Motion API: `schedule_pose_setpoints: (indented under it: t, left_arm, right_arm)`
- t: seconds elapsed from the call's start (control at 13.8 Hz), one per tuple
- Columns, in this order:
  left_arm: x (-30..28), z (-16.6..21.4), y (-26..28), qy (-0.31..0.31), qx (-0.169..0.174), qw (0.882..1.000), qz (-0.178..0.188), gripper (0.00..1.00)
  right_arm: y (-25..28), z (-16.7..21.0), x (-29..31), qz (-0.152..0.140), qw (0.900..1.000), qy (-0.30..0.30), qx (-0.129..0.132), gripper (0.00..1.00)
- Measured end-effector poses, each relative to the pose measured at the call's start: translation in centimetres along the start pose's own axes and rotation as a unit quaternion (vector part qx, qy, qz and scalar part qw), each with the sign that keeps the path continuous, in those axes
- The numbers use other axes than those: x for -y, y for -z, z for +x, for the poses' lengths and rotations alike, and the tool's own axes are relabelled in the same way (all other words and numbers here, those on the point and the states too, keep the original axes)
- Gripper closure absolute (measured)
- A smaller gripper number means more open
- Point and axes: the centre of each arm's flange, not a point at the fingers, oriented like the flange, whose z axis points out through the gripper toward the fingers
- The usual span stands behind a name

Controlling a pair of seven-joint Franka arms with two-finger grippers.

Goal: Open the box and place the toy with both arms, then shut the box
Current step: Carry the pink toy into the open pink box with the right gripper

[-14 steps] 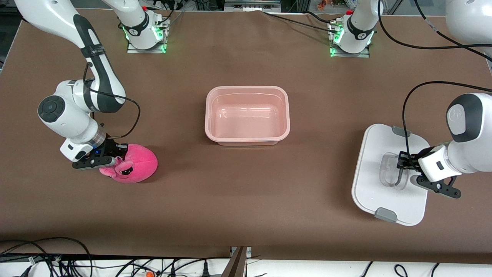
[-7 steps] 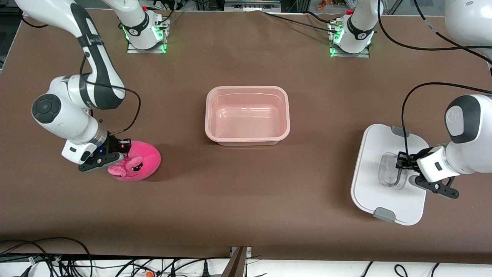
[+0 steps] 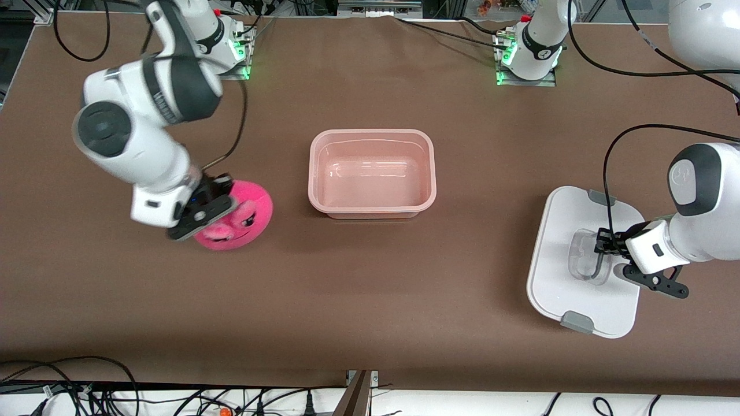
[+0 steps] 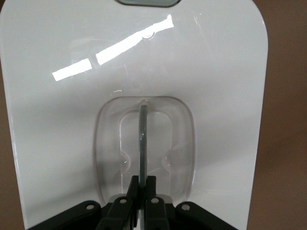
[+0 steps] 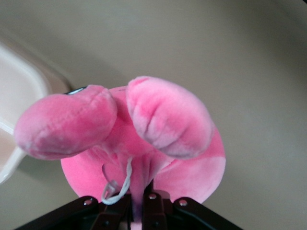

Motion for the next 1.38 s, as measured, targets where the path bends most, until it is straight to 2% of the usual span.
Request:
schedule_pose_setpoints:
  t: [0.29, 0.58, 1.02, 1.16, 1.38]
  left_arm:
    - [0.0, 0.1, -0.2, 0.000, 0.002, 1.000, -0.001, 0.93]
    - [0.1, 0.1, -0.5, -0.002, 0.003, 1.000, -0.001, 0.93]
    - [0.1, 0.2, -0.9, -0.006, 0.006, 1.000, -0.002, 0.93]
    - [-0.1, 0.2, -0.9, -0.008, 0.006, 1.000, -0.002, 0.93]
    - [-0.2, 0.3, -0.9, -0.008, 0.006, 1.000, -0.002, 0.93]
  right_arm:
    - [2.8, 2.1, 13.1, -0.036, 0.993, 0.106, 0.046, 0.93]
    - [2.5, 2.9, 22.0, -0.079, 0.979, 0.179, 0.055, 0.93]
    - [-0.5, 5.6, 31.0, -0.102, 0.962, 0.247, 0.055, 0.93]
    - [-2.0, 6.8, 32.1, -0.107, 0.958, 0.258, 0.058, 0.93]
    - [-4.2, 7.6, 32.6, -0.130, 0.950, 0.272, 0.076, 0.93]
